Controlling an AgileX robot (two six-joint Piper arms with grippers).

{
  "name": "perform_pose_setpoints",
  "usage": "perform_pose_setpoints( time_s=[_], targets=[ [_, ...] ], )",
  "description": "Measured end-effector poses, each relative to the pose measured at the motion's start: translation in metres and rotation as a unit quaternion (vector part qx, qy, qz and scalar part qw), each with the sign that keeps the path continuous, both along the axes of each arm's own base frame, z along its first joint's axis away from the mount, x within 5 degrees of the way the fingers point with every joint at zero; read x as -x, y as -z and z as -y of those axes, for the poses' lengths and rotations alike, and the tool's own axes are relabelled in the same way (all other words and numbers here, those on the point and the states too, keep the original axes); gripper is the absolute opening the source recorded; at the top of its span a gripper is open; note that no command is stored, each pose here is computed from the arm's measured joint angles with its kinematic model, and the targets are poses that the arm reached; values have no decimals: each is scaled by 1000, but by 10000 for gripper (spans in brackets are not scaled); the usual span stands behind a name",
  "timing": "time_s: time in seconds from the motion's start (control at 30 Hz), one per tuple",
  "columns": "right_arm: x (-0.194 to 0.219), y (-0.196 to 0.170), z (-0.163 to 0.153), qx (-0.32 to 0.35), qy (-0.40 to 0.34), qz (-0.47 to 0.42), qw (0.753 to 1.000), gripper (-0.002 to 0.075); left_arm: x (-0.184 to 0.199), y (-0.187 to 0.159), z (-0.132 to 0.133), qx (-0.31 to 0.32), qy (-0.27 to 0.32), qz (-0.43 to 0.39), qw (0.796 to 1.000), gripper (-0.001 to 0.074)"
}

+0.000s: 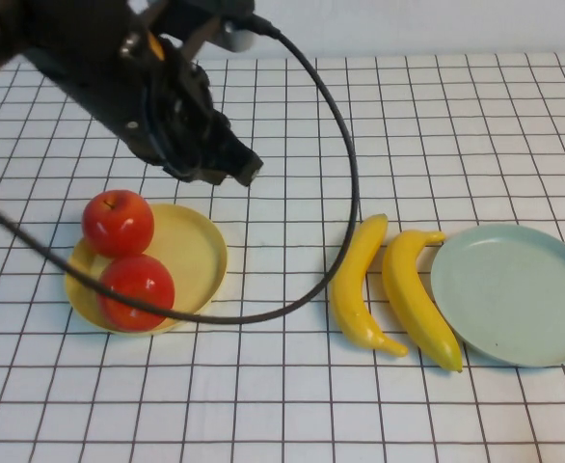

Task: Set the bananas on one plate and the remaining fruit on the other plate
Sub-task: Put another type of fruit in the right plate

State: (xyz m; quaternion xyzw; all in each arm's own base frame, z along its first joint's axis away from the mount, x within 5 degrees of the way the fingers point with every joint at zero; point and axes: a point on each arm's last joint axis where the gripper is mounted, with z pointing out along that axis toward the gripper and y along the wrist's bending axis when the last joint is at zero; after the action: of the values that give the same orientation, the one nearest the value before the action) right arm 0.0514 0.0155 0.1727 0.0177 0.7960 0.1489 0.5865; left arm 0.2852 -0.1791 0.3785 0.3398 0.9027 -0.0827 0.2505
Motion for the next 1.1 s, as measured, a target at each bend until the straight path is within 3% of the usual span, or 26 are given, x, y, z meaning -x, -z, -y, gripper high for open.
perform_pose_setpoints(
  time_s=[0.17, 0.37, 0.67, 0.87, 1.1],
  targets=[
    [0, 0, 0, 0, 0, 0, 1000, -17, 49, -21, -30, 60, -9, 94, 994, 1],
    [0, 0, 0, 0, 0, 0, 1000, -17, 120, -12, -87, 96, -96, 171, 976, 0],
    [0, 0, 0, 0, 0, 0, 1000, -17, 193, 12, -147, 154, -170, 296, 927, -2],
    [0, 0, 0, 0, 0, 0, 1000, -17, 221, 34, -171, 149, -209, 305, 917, -2],
    [0, 0, 0, 0, 0, 0, 1000, -17, 245, 65, -187, 172, -217, 367, 888, -4]
  ],
)
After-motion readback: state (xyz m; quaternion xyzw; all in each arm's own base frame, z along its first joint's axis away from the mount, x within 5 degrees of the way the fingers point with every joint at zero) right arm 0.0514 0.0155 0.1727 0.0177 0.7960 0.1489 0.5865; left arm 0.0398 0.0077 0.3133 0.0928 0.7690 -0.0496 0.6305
